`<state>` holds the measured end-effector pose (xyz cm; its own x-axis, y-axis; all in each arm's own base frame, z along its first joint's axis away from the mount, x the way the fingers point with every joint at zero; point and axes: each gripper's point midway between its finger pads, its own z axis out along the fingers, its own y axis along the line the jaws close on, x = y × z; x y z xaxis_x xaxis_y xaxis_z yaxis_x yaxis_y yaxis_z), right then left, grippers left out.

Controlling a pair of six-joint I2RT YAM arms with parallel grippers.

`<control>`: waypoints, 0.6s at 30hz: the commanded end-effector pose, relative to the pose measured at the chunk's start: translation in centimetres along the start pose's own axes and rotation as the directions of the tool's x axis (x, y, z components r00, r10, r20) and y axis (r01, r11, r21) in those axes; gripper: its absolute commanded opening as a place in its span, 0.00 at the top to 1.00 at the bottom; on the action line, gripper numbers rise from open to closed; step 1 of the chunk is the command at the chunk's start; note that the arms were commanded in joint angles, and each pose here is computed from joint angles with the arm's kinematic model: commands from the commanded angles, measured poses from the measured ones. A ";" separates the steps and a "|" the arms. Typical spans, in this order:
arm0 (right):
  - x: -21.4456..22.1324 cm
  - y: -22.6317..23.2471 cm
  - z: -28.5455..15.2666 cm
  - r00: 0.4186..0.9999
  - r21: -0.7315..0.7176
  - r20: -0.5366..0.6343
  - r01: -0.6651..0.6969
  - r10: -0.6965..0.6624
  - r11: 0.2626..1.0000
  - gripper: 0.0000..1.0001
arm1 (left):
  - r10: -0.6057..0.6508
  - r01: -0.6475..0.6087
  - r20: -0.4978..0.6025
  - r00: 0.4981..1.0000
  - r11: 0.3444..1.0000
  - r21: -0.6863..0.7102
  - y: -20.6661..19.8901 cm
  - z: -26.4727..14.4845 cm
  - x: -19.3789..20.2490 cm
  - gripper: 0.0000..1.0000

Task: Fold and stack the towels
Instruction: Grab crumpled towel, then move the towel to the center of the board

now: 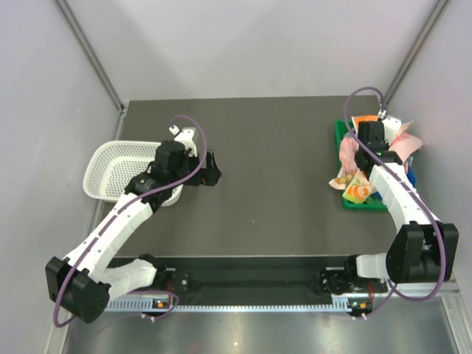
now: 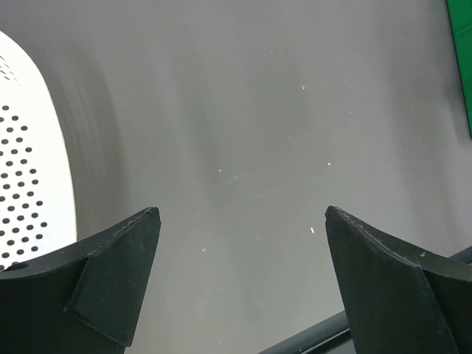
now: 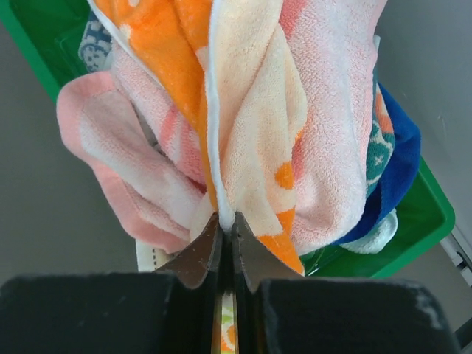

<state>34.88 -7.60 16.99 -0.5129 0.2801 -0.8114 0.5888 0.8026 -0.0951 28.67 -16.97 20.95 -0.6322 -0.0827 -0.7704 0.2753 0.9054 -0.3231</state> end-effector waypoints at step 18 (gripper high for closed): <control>-12.5 23.1 -23.3 0.950 -0.626 0.312 0.225 -0.024 0.747 1.00 | 0.007 0.002 0.133 0.991 0.998 -0.067 0.6 -1.3 -3.7 0.01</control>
<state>40.08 15.88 36.68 -0.3139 0.0965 -0.9445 0.0410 0.9953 0.0881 29.18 -16.10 20.88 -0.6174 -0.0894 -0.7816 0.2364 0.9265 -0.2927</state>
